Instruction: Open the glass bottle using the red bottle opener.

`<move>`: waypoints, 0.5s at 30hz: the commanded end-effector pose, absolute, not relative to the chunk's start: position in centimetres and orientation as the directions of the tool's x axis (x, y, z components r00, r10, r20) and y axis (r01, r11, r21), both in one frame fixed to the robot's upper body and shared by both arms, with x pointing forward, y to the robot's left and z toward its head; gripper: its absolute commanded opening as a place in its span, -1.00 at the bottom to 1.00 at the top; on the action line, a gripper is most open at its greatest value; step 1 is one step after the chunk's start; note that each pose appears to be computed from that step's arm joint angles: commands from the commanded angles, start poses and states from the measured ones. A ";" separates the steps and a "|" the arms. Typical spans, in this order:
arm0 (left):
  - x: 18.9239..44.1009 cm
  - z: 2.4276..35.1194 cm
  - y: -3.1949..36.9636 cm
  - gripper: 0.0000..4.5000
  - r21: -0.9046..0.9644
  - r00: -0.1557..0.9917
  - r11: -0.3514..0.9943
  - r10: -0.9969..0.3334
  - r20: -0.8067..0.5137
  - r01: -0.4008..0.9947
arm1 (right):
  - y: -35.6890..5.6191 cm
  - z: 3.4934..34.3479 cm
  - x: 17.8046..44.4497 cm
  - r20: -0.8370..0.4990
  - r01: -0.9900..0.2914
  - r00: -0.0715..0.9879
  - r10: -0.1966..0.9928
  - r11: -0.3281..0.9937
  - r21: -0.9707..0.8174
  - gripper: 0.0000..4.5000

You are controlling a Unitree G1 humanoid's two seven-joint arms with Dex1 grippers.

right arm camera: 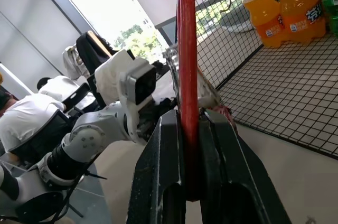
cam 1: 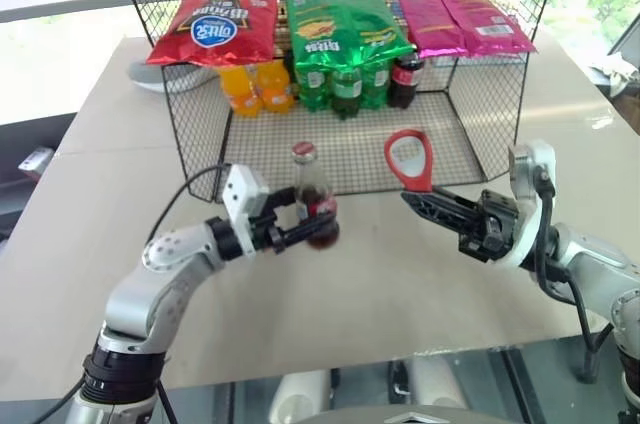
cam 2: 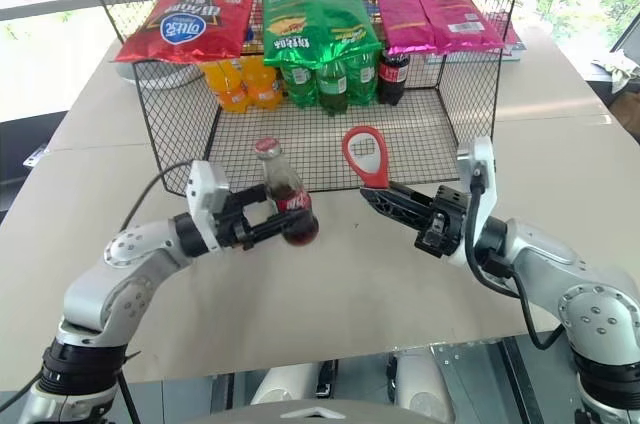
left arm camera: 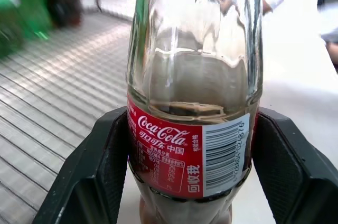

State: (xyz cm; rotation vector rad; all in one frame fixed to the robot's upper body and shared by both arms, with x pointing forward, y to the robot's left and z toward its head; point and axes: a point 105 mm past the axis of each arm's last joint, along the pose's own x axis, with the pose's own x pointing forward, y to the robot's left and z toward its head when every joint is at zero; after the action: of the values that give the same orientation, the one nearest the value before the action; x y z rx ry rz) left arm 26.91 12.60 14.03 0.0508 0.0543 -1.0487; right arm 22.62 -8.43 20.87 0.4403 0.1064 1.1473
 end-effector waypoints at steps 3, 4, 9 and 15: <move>26.2 15.7 12.3 0.98 0.053 0.456 0.455 -0.890 -0.006 0.889 | -8.3 21.2 22.2 0.152 -0.868 0.418 0.896 0.344 0.358 -1.00; 26.2 16.1 12.4 0.98 0.055 0.463 0.462 -0.887 0.009 0.885 | -8.3 21.1 22.2 0.150 -0.868 0.420 0.895 0.347 0.356 -1.00; 26.1 17.6 12.6 0.98 0.070 0.452 0.454 -0.891 0.042 0.888 | -8.3 21.0 22.2 0.150 -0.867 0.424 0.893 0.352 0.354 -1.00; 26.0 17.8 12.4 0.98 0.072 0.417 0.418 -0.909 0.024 0.906 | -8.3 21.0 22.4 0.150 -0.869 0.424 0.893 0.355 0.344 -1.00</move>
State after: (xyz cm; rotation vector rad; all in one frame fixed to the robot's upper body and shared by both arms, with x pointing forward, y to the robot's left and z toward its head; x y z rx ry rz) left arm 26.42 12.65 16.52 0.0256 -0.0200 -1.1075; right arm 22.97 -8.64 19.93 0.4155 0.1202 1.1037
